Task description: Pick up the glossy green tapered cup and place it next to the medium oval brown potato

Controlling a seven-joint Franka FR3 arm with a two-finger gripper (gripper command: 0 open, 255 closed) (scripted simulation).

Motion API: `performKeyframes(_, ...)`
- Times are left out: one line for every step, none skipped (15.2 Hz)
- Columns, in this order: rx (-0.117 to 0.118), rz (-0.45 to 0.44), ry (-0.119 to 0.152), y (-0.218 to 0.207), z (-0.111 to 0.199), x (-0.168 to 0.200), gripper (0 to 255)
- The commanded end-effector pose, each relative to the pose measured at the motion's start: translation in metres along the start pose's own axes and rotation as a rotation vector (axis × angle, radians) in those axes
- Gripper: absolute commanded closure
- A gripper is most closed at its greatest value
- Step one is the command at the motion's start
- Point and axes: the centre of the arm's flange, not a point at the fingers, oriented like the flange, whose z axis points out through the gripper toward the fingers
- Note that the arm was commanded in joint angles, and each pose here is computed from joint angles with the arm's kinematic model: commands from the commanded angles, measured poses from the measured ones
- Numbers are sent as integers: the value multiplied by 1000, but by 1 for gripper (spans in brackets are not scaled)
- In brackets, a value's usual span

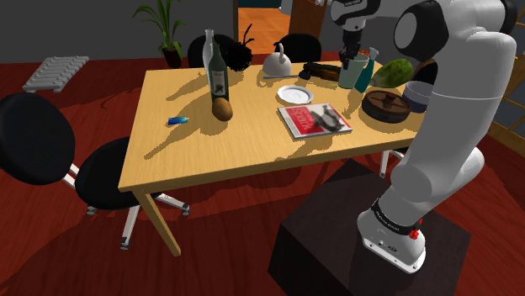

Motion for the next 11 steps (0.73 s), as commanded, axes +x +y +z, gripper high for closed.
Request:
performKeyframes(0, 0, 0, 2, -11, -1, 255)
performKeyframes(0, 0, 0, 3, -17, -2, 255)
performKeyframes(0, 0, 0, 4, -22, -2, 255)
performKeyframes(0, 0, 0, 5, -27, -3, 255)
performKeyframes(0, 0, 0, 6, -32, -4, 255)
performKeyframes(0, 0, 0, 7, -37, -4, 255)
performKeyframes(0, 0, 0, 8, -42, -5, 255)
performKeyframes(0, 0, 0, 9, -47, -5, 255)
performKeyframes(0, 0, 0, 10, -53, -6, 255)
performKeyframes(0, 0, 0, 11, -58, -7, 255)
performKeyframes(0, 0, 0, 12, -63, -7, 255)
